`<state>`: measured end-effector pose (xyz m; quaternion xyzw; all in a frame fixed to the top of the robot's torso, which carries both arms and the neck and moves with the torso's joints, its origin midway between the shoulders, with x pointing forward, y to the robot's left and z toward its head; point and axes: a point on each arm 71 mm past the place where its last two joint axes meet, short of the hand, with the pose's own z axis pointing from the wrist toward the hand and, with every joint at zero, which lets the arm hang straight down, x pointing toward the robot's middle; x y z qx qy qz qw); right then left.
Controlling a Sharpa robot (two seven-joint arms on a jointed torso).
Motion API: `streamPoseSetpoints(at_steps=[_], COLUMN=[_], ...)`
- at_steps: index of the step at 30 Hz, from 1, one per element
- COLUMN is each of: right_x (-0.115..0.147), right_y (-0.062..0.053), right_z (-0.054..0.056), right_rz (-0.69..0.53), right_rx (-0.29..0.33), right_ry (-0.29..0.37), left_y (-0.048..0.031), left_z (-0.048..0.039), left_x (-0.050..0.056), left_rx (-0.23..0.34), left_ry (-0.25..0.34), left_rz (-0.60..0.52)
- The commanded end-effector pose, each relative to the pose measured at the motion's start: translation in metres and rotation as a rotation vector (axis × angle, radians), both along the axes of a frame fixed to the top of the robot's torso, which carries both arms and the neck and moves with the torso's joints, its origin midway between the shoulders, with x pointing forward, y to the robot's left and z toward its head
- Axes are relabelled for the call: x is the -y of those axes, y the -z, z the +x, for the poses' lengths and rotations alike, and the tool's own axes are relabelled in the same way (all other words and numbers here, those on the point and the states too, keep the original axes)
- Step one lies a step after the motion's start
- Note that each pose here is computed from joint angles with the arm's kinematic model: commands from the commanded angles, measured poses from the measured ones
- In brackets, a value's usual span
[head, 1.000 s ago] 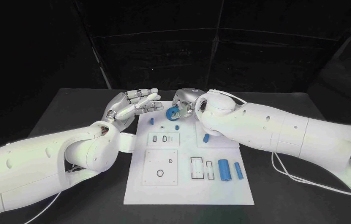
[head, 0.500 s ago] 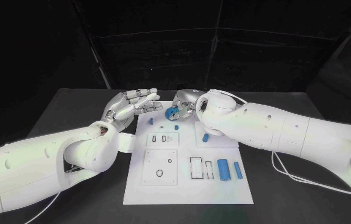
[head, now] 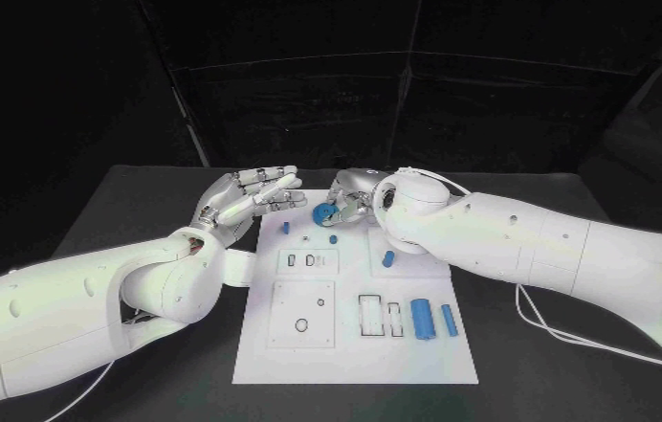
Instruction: Assemble the parts on the task board
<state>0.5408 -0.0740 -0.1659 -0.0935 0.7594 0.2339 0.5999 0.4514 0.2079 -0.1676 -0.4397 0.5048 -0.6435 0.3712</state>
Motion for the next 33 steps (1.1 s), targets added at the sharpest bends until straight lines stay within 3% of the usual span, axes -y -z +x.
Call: streamPoseSetpoints(at_steps=[1,11,18,22,26,33], right_x=[0.002,0.009,0.029,0.052,0.077,0.110], right_y=[0.000,-0.006,-0.017,-0.020,-0.020,-0.021], right_z=[-0.001,-0.005,-0.012,-0.016,-0.017,-0.021], right_rz=[-0.003,0.046,0.237,0.387,0.511,0.663], right_rx=[-0.009,0.035,0.082,0.023,-0.070,-0.208], right_ry=[0.003,0.001,-0.022,-0.022,0.017,0.062], left_y=[-0.0017,-0.0017,-0.0016,-0.0014,-0.0012,-0.0007], left_z=[-0.0001,0.0003,0.0008,0.0014,0.0019,0.0025], left_x=[0.000,-0.001,-0.004,-0.007,-0.009,-0.010], left_rx=[0.009,0.010,0.011,0.012,0.011,0.007], left_ry=[0.008,0.005,-0.003,-0.010,-0.015,-0.014], left_rz=[-0.006,-0.005,-0.002,0.000,0.003,0.004])
